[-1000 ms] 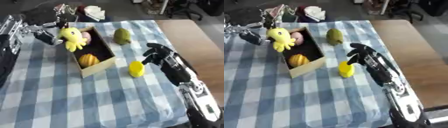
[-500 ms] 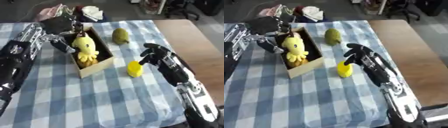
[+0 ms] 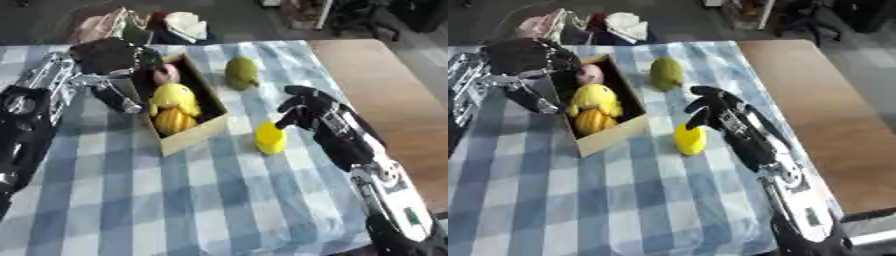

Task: Pick up objects on the table and place them in the box.

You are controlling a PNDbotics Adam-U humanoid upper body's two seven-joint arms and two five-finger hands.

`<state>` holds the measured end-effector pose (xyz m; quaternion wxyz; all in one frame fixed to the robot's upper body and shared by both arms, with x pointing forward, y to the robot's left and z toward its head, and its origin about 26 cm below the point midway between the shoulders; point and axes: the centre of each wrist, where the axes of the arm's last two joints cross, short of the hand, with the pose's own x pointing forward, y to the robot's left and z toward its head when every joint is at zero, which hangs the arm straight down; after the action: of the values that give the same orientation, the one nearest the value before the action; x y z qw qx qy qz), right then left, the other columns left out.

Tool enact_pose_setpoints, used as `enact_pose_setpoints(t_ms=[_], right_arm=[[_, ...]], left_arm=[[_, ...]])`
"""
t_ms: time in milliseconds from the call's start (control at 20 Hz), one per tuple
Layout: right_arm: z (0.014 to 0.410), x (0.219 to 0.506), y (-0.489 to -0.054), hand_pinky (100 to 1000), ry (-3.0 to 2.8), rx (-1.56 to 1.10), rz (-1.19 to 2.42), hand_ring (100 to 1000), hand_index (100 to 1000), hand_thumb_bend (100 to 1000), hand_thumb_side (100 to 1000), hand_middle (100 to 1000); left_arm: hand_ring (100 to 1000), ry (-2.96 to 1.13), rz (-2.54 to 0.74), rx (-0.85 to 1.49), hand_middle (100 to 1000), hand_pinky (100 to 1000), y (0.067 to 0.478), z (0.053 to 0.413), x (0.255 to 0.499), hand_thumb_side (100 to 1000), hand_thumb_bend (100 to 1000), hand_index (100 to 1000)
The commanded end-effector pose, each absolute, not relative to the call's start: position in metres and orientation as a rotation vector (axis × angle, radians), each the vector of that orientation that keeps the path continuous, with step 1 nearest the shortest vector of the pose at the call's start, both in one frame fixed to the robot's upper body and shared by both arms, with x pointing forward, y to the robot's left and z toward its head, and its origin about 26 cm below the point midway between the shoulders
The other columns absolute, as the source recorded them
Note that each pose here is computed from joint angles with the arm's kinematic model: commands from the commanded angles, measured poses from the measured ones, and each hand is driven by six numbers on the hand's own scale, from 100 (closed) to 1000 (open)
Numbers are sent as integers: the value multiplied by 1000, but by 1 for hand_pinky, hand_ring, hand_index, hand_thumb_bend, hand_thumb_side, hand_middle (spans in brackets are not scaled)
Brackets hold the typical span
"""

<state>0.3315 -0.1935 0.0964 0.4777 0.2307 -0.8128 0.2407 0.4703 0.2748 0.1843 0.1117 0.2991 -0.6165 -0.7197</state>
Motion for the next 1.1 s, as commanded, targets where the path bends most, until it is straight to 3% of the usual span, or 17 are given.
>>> enact_pose_setpoints(t_ms=[50, 200, 600, 750, 800, 850, 1100], right_arm=[[113, 340, -207, 683, -2020, 492, 647, 577, 860, 100, 690, 637], [132, 357, -218, 684, -2055, 403, 715, 577, 863, 100, 648, 640], [191, 414, -226, 690, -2110, 197, 910, 581, 873, 100, 571, 649], [192, 425, -228, 690, -2103, 170, 934, 581, 873, 100, 571, 649], [193, 427, -229, 695, -2093, 157, 951, 589, 885, 100, 539, 666], [197, 431, -233, 699, -2074, 130, 971, 598, 889, 100, 518, 680], [223, 452, -241, 725, -1965, 19, 1041, 662, 907, 100, 455, 747]], left_arm=[[600, -1949, -1987, 835, 650, 745, 297, 208, 459, 192, 100, 787], [575, -2110, -1784, 691, 625, 736, 309, 221, 436, 217, 100, 772], [533, -2341, -1239, 312, 583, 717, 326, 248, 359, 383, 100, 746], [533, -2347, -1178, 253, 583, 717, 326, 255, 345, 383, 100, 746], [526, -2344, -1146, 241, 573, 710, 327, 254, 343, 466, 100, 741], [525, -2353, -1096, 228, 571, 709, 328, 250, 340, 481, 100, 740], [519, -2382, -843, 129, 562, 705, 327, 225, 320, 494, 100, 734]])
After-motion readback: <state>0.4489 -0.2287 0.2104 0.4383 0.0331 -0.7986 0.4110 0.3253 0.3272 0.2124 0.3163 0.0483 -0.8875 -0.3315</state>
